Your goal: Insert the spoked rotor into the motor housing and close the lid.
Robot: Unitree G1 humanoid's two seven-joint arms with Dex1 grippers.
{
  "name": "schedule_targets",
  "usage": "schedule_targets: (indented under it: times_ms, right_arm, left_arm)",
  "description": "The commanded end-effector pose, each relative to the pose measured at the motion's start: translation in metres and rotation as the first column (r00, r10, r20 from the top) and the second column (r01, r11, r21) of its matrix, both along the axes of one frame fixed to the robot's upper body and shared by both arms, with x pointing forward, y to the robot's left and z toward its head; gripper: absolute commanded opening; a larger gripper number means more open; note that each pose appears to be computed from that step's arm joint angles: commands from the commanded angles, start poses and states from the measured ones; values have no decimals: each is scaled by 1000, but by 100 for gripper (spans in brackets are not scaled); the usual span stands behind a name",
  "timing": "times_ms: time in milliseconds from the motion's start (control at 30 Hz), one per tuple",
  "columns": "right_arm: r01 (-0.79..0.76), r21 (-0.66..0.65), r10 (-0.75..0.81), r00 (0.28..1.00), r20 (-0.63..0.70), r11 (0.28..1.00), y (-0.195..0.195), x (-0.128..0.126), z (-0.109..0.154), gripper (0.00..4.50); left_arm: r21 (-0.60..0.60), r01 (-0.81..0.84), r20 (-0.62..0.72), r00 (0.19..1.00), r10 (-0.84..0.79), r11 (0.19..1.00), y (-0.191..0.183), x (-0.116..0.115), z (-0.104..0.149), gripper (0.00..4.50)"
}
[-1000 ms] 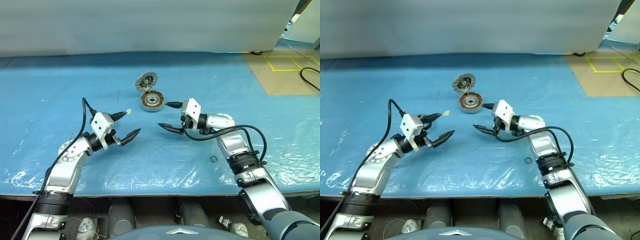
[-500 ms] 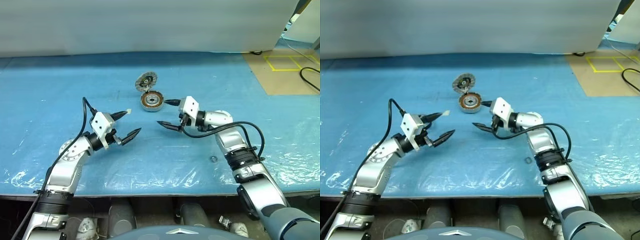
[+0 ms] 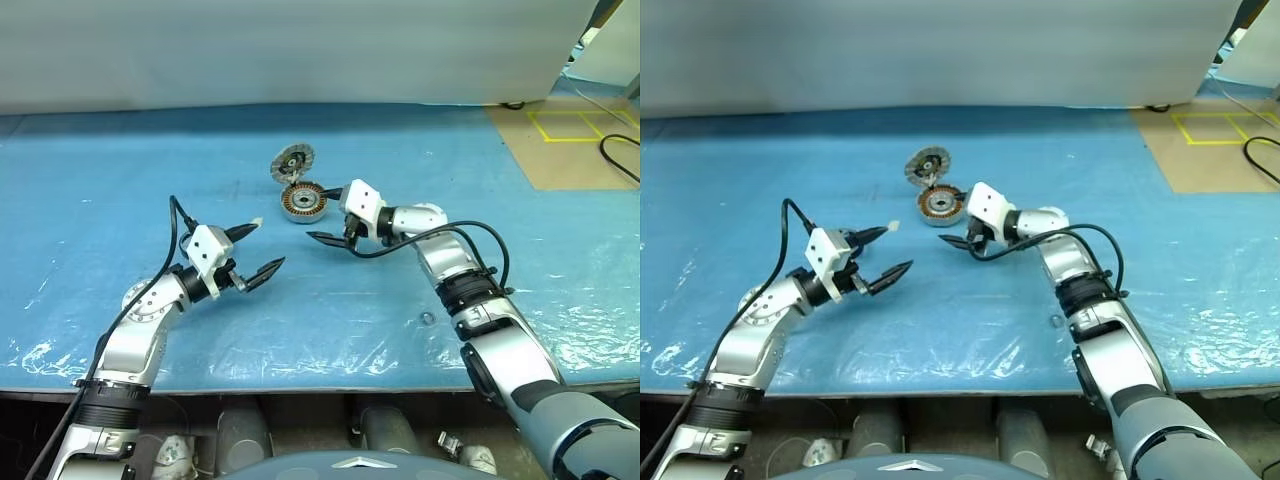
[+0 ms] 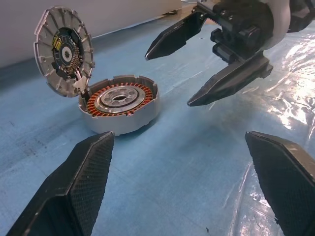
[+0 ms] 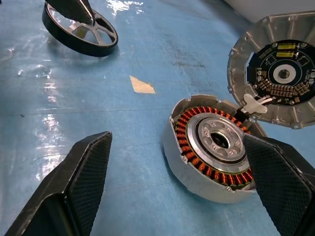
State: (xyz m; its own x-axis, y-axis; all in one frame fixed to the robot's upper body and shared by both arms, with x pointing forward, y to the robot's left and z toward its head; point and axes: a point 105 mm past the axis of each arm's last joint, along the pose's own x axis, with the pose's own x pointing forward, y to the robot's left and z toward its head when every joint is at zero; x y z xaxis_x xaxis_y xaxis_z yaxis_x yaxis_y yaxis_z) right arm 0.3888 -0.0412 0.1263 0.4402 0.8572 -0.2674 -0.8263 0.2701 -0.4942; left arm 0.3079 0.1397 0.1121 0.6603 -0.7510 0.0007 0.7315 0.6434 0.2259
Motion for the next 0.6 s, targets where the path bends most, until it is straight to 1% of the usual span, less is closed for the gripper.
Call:
schedule_targets:
  times_ms: [33, 167, 267, 333, 400, 433, 467, 600]
  right_arm:
    - [-47, -56, 51, 996, 71, 997, 13, 1, 6, 447]
    - [-70, -125, 83, 992, 100, 990, 23, 2, -2, 447]
    - [-61, -166, 82, 989, 123, 984, 26, 6, -6, 388]
    - [-47, -194, 75, 988, 138, 980, 25, 10, -9, 323]
    - [-34, -209, 67, 986, 155, 977, 25, 13, -10, 247]
    - [-29, -213, 64, 985, 163, 977, 24, 14, -10, 218]
    - [-19, -221, 58, 983, 174, 975, 24, 16, -9, 175]
    - [9, -239, 40, 979, 199, 971, 20, 20, -11, 29]
  left_arm:
    - [0, 6, 43, 999, -6, 1000, -2, 0, 9, 450]
    - [2, 6, 41, 999, -6, 1000, -2, 0, 8, 450]
    - [4, 3, 41, 999, -3, 1000, -2, 0, 8, 450]
    - [6, -2, 41, 999, 1, 1000, 0, -1, 7, 450]
    - [6, -5, 41, 999, 4, 1000, 1, -1, 7, 450]
    - [6, -6, 41, 999, 6, 1000, 1, -1, 7, 450]
    - [6, -8, 41, 999, 7, 1000, 1, -1, 7, 450]
    - [8, -9, 40, 999, 9, 1000, 1, -2, 7, 450]
